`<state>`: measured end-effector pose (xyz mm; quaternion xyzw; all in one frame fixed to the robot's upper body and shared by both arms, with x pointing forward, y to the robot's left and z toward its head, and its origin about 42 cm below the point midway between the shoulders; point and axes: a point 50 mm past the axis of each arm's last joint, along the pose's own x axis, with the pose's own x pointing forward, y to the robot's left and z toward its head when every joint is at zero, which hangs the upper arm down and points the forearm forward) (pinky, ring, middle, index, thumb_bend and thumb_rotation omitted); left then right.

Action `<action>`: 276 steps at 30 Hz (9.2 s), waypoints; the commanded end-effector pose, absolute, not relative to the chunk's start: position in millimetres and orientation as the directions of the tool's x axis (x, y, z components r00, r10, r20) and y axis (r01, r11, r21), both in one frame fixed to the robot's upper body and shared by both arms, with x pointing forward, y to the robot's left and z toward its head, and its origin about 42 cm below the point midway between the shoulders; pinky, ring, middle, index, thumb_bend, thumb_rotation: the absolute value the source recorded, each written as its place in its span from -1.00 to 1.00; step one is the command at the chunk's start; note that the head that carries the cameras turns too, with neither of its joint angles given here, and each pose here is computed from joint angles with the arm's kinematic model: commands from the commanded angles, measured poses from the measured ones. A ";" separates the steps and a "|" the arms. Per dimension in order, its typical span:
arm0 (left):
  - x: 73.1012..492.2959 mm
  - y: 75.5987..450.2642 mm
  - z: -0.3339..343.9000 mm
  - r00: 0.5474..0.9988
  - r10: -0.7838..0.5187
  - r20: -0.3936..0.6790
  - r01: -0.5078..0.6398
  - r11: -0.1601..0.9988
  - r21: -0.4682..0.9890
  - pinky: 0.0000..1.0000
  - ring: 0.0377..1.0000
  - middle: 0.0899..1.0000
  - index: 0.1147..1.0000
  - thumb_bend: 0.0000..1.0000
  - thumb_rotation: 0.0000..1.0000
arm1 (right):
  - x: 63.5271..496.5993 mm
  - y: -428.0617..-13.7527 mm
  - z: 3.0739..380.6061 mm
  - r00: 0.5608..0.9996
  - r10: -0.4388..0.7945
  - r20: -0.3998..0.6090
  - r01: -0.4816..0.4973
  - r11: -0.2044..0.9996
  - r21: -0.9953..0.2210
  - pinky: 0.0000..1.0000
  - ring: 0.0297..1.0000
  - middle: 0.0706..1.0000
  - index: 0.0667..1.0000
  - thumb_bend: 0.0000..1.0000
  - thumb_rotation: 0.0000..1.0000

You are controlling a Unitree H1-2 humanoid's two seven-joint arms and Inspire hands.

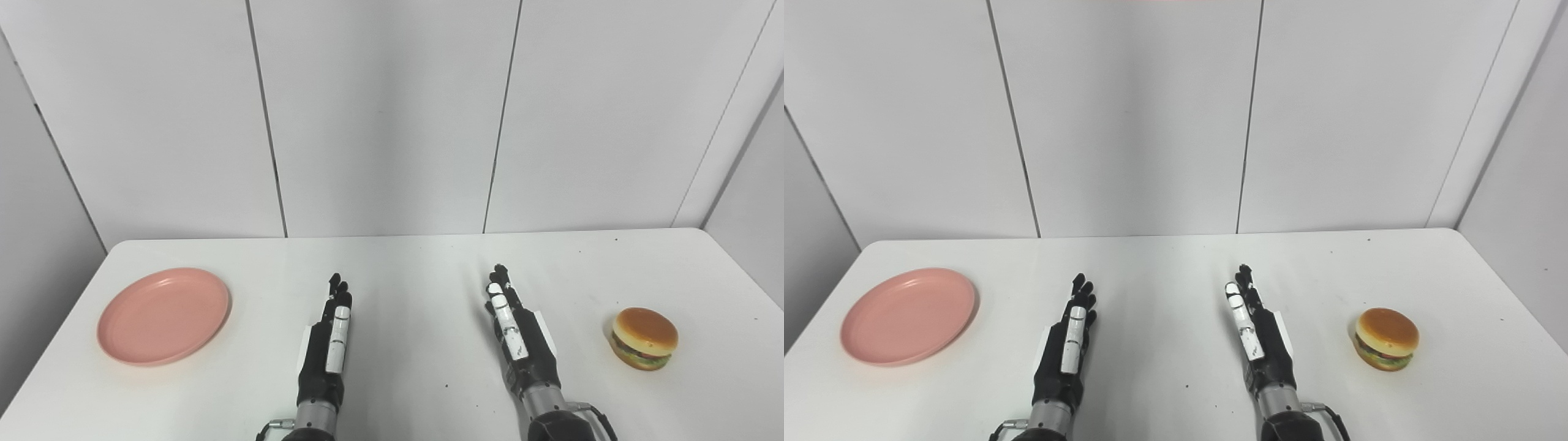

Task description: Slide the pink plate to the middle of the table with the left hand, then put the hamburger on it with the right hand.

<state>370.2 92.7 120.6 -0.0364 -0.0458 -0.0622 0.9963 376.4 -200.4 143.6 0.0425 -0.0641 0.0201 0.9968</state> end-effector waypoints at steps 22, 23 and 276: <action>359.1 104.3 97.0 0.994 -0.093 0.049 0.095 0.994 -0.044 1.00 1.00 1.00 1.00 0.28 1.00 | 385.3 -197.0 165.3 0.973 0.040 0.229 -0.061 0.994 0.086 1.00 1.00 1.00 1.00 0.19 0.71; 358.9 104.5 96.9 0.994 -0.095 0.048 0.097 0.994 -0.047 1.00 1.00 1.00 1.00 0.28 1.00 | 385.0 -196.9 165.4 0.973 0.041 0.228 -0.062 0.994 0.086 1.00 1.00 1.00 1.00 0.19 0.71; 369.7 124.8 78.5 0.993 -0.101 0.062 0.111 0.976 -0.189 1.00 0.96 0.98 0.99 0.41 1.00 | 365.6 -388.8 279.0 0.986 -0.132 0.099 0.130 0.254 -0.958 1.00 0.89 0.78 0.71 0.90 -0.19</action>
